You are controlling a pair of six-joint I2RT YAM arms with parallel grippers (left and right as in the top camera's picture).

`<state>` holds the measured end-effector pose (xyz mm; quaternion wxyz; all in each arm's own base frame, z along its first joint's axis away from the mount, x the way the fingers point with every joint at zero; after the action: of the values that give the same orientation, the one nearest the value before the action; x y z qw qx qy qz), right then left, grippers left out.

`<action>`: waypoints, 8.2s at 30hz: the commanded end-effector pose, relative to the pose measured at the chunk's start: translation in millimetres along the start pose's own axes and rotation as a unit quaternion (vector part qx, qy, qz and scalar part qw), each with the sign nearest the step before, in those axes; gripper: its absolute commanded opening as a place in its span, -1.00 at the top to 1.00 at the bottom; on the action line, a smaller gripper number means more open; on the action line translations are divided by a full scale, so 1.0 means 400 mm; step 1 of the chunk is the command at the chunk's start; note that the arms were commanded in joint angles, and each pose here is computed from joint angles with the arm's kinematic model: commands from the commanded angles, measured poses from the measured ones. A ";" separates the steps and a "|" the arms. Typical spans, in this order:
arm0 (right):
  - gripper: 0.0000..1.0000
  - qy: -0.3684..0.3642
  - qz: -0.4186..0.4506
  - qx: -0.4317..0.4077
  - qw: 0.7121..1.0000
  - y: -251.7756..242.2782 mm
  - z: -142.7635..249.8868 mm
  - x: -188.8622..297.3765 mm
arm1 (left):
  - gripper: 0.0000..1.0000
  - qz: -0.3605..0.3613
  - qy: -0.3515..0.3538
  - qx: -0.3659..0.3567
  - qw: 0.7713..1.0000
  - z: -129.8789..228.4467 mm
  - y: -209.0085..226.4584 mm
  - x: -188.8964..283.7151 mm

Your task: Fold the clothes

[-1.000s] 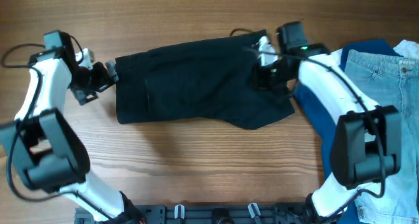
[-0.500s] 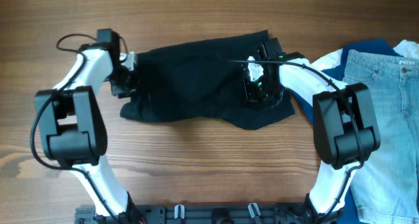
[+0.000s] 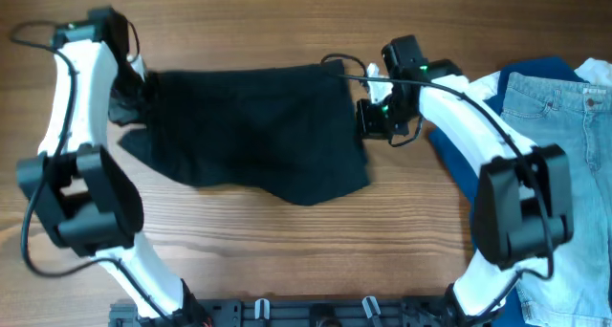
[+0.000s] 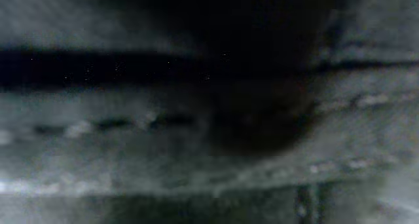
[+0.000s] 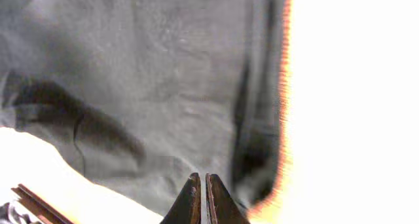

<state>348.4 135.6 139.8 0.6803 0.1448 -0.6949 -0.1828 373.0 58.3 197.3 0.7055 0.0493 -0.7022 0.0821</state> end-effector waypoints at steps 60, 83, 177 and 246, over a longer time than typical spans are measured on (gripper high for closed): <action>0.22 -0.114 -0.069 0.059 0.989 -0.035 0.002 0.219 | -0.39 0.104 -0.070 -0.148 0.981 0.103 -0.555 0.020; 0.90 0.053 0.166 -0.141 0.975 -0.182 0.020 -0.164 | -0.99 0.146 0.024 -0.165 0.975 0.101 -0.492 -0.282; 0.63 -0.379 -0.091 0.162 0.907 0.183 0.103 0.530 | -0.99 -0.007 -0.353 -0.162 0.921 0.317 -0.182 0.445; -0.99 -0.651 -0.015 0.194 0.734 -0.213 0.444 0.209 | -1.00 0.067 -0.618 -0.072 0.780 0.511 -0.082 0.429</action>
<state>164.4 31.9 174.0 0.0171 0.1264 -0.9869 -0.0987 186.5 -2.1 405.2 0.1328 0.0152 -0.9908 0.0225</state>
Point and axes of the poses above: each gripper's point midway between its finger pads, its own x axis back along the fingers, its own y axis along the line the jaws close on, z = x × y, the point moved 8 cm from there along x, back along the fingers, and after that the axes turned 10 degrees about -x, right-handed, at the moved point
